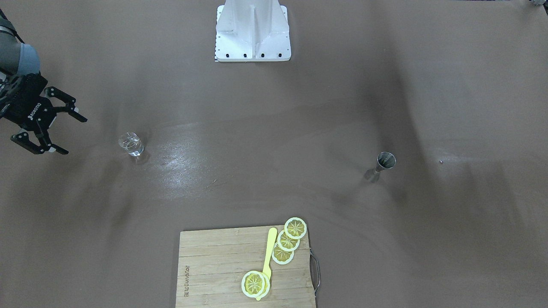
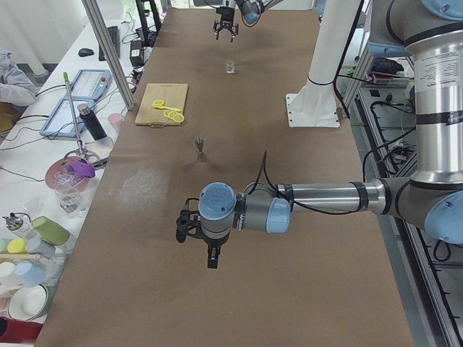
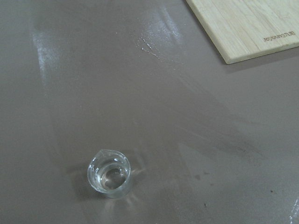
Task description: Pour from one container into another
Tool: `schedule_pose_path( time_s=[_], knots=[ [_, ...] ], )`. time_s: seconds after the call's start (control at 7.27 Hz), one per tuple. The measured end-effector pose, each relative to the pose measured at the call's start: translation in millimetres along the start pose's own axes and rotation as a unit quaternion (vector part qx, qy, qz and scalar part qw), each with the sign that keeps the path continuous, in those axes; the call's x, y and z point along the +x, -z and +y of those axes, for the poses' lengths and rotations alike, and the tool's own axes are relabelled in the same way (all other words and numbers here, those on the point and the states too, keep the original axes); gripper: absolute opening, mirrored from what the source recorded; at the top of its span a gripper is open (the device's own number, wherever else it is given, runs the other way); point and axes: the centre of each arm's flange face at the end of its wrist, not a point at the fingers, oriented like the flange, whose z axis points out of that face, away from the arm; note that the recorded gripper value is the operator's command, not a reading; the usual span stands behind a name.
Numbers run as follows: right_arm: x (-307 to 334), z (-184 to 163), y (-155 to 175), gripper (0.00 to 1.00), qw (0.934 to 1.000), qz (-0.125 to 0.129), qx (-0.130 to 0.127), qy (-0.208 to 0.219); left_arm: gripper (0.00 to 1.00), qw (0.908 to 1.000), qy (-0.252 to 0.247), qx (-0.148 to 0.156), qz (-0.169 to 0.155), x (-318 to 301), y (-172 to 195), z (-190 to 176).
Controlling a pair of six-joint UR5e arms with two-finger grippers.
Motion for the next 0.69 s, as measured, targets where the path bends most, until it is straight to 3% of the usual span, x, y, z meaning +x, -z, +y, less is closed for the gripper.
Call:
schedule_pose_path(
  time_s=[0.55, 0.69],
  knots=[
    [-21.9, 4.7, -28.1, 1.00, 0.9992, -0.016, -0.011, 0.034, 0.99, 0.9999, 0.008, -0.010, -0.010, -6.0, -4.4, 11.7],
    [-27.5, 4.8, -40.1, 1.00, 0.9989, -0.023, -0.014, 0.038, 0.99, 0.9996, 0.007, -0.009, -0.026, -6.2, -1.4, 11.1]
  ],
)
